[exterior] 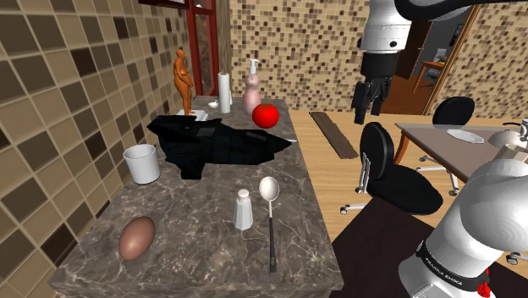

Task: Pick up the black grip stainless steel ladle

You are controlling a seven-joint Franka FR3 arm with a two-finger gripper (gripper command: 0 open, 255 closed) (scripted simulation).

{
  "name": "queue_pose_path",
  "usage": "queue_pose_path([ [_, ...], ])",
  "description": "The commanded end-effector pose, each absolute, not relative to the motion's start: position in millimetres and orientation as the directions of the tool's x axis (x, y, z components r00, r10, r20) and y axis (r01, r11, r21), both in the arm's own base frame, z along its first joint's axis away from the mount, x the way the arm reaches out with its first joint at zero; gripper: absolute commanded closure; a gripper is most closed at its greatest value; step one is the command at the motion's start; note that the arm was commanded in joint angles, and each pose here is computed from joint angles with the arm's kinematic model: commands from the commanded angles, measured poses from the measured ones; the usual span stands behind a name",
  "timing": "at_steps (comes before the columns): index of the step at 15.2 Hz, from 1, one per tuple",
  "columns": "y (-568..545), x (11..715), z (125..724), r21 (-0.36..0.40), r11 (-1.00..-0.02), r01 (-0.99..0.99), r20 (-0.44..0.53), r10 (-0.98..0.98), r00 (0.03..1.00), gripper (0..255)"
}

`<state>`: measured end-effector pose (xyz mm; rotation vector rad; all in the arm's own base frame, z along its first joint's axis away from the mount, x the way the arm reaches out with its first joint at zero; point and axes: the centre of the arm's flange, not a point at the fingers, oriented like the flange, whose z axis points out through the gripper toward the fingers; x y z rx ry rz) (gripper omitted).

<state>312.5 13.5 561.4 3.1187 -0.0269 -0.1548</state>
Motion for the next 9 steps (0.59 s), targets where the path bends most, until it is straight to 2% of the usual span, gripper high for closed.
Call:
queue_pose_path([
  [1,13.5,312.5,561.4,0.02,-1.0,-0.016,-0.099,-0.018,0.995,0],
  [9,105.7,309.4,504.7,0.058,-0.972,-0.228,-0.069,-0.232,0.97,0],
])
